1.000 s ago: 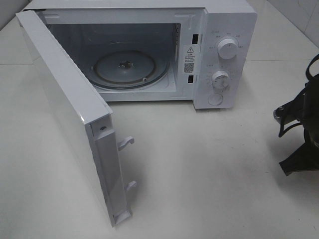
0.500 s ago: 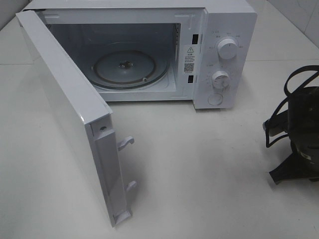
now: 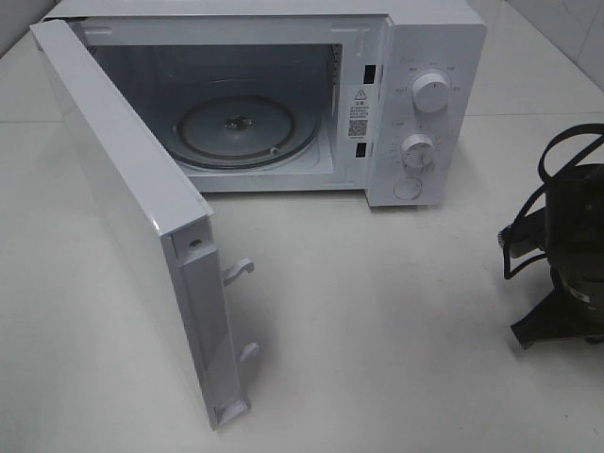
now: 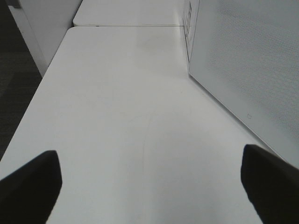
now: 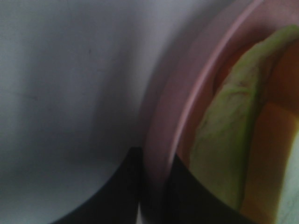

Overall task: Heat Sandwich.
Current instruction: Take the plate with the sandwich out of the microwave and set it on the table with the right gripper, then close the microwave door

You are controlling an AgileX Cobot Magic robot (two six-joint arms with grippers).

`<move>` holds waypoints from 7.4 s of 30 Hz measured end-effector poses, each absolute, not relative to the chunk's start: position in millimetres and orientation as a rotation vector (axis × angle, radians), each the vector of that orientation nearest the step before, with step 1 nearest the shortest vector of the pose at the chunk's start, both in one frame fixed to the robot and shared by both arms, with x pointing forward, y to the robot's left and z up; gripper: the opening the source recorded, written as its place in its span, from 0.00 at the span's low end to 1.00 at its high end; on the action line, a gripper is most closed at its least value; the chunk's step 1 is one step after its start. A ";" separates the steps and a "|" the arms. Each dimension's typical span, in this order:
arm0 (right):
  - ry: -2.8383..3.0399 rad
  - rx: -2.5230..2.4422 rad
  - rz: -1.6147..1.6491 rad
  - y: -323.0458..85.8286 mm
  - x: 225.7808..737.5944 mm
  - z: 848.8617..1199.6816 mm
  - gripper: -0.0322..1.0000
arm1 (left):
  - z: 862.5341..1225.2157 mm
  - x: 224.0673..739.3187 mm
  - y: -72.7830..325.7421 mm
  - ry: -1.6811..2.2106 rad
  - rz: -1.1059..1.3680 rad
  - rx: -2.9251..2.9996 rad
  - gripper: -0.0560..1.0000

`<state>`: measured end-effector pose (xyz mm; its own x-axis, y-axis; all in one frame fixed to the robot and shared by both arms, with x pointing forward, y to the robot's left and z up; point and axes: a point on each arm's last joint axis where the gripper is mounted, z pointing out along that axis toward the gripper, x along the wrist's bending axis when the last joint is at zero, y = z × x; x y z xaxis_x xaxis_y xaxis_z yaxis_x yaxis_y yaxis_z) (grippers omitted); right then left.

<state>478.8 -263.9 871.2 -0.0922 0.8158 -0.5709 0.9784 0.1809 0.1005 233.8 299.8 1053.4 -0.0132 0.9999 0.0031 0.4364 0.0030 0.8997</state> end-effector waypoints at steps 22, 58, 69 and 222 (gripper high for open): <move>2.177 1.611 -0.080 -254.7 451.5 957.6 0.80 | 1053.4 233.8 299.8 1.545 0.971 1.527 0.97; 2.069 1.584 0.570 -289.1 307.4 1069.1 0.78 | 1053.4 233.8 299.8 1.545 0.971 1.527 0.97; 1.866 1.552 0.796 -306.3 260.2 1069.6 0.77 | 1053.4 233.8 299.8 1.545 0.971 1.527 0.97; 1.637 1.562 0.896 -307.4 230.0 1046.4 0.77 | 960.5 457.5 234.2 1.084 0.889 1.645 0.05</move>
<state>230.0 -307.4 1046.4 -0.0349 0.9992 -0.0216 0.5201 0.0367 0.8533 457.5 234.2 960.5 0.3454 0.9358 0.0707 0.2527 -0.1653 0.9533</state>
